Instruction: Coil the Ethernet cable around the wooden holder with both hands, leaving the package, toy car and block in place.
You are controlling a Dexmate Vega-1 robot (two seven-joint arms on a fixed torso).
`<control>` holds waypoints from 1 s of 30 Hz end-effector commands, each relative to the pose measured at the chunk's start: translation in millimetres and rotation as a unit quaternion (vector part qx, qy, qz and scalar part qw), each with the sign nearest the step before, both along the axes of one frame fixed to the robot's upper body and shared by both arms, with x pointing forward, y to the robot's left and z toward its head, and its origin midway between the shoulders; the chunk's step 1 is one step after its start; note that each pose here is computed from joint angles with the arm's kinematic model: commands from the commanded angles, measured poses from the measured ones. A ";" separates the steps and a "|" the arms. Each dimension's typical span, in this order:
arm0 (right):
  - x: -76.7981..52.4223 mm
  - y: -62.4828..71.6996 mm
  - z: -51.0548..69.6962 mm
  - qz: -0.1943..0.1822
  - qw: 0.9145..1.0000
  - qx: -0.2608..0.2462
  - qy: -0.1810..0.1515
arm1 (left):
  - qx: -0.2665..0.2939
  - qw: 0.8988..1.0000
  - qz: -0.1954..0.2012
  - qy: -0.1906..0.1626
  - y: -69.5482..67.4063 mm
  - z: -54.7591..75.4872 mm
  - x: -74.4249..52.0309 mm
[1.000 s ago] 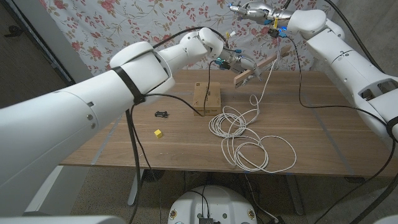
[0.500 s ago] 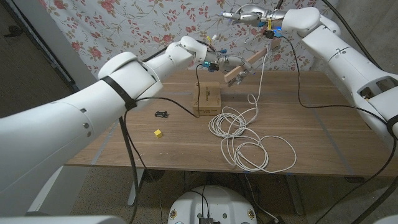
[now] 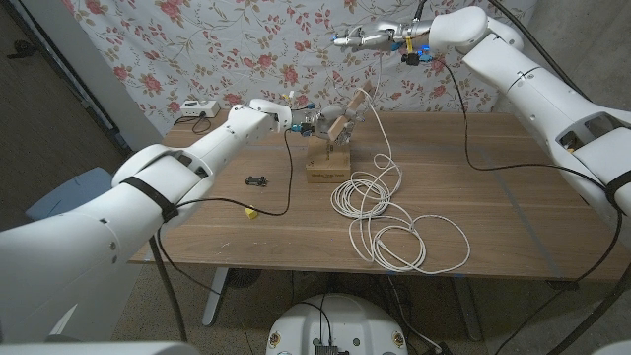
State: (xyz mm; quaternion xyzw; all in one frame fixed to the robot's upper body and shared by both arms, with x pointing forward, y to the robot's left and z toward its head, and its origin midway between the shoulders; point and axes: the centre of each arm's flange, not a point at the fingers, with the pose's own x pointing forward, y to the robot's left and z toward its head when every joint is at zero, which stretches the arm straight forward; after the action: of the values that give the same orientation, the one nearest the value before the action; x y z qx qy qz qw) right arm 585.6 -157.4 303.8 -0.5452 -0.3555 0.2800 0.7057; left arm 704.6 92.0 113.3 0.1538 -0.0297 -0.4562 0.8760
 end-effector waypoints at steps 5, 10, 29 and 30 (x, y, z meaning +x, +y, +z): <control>2.3 28.3 -21.7 -0.017 0.997 -0.074 0.030 | -0.065 0.996 0.016 0.059 -9.0 -12.0 -53.4; 2.3 29.9 -24.2 -0.012 0.997 -0.073 0.032 | -0.080 0.990 0.073 0.092 2.6 -24.5 -56.9; 4.8 44.4 -24.9 0.011 0.997 -0.065 0.030 | -0.085 0.946 0.301 0.084 44.1 -28.5 -83.1; 4.7 44.7 -24.9 0.012 0.997 -0.064 0.030 | -0.088 0.945 0.302 0.088 44.9 -29.5 -83.0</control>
State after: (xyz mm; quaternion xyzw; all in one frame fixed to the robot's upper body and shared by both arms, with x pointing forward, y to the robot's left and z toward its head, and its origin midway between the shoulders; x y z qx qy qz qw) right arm 589.8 -119.7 279.8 -0.5836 -0.3129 0.3197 0.6777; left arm 629.8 111.9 90.6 0.0419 0.0359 -0.2855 0.9568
